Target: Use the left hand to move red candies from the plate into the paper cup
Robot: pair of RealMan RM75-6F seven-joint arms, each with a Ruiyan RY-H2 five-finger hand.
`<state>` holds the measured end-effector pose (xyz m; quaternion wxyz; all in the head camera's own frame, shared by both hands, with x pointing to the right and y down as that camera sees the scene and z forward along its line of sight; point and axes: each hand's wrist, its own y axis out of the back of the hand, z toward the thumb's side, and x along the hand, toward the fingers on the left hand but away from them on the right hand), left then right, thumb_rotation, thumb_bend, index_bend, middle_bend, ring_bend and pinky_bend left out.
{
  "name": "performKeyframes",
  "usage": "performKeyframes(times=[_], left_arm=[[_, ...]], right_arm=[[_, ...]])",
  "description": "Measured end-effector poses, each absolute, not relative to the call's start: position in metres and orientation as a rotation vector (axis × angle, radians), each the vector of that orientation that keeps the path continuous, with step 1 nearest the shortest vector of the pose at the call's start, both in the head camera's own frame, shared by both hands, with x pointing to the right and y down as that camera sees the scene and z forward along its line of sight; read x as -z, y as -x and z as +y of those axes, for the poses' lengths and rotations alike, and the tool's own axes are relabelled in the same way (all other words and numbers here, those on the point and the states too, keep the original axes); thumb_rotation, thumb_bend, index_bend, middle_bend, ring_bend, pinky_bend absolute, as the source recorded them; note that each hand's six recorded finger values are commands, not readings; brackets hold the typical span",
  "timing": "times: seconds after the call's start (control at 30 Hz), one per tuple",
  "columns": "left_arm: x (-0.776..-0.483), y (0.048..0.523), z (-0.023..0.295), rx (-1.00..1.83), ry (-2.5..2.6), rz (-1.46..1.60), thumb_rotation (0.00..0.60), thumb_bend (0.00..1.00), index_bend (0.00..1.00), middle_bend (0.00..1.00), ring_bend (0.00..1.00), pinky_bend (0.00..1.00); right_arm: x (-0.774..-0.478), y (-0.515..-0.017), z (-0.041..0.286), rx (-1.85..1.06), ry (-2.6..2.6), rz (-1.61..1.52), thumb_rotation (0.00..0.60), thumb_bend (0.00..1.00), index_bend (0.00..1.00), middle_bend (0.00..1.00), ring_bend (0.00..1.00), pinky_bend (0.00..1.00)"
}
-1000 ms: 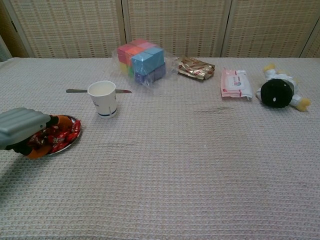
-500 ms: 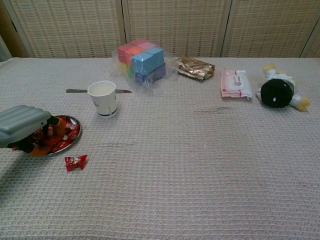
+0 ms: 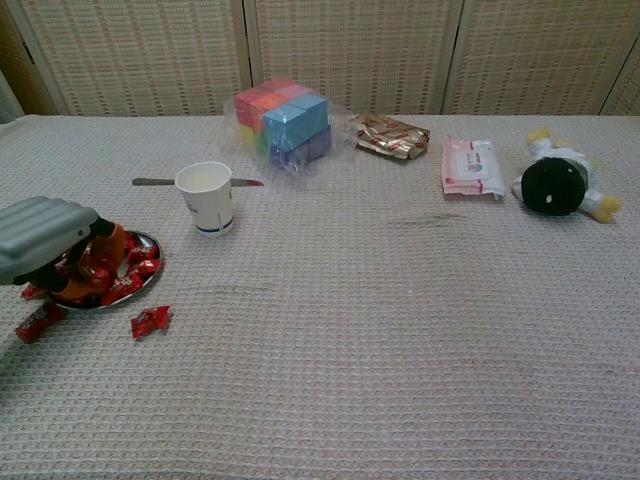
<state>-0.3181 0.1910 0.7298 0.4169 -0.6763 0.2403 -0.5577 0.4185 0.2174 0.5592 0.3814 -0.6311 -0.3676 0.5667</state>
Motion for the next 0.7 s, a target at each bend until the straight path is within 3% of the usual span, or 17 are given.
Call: performKeyframes(times=[0.47, 0.7], left_arm=[[-0.703, 0.306, 0.152, 1.310, 1.669, 0.742, 0.600, 0.58, 0.75, 0.74, 0.63, 1.00], [-0.692, 0.277, 0.124, 1.216, 1.699, 0.833, 0.600, 0.58, 0.75, 0.74, 0.63, 1.00]], right_arm=[[-0.558, -0.421, 0.216, -1.448, 1.609, -0.948, 0.600, 0.03, 0.00, 0.00, 0.00, 0.00], [-0.560, -0.422, 0.215, -1.457, 1.608, -0.945, 0.600, 0.03, 0.00, 0.00, 0.00, 0.00]])
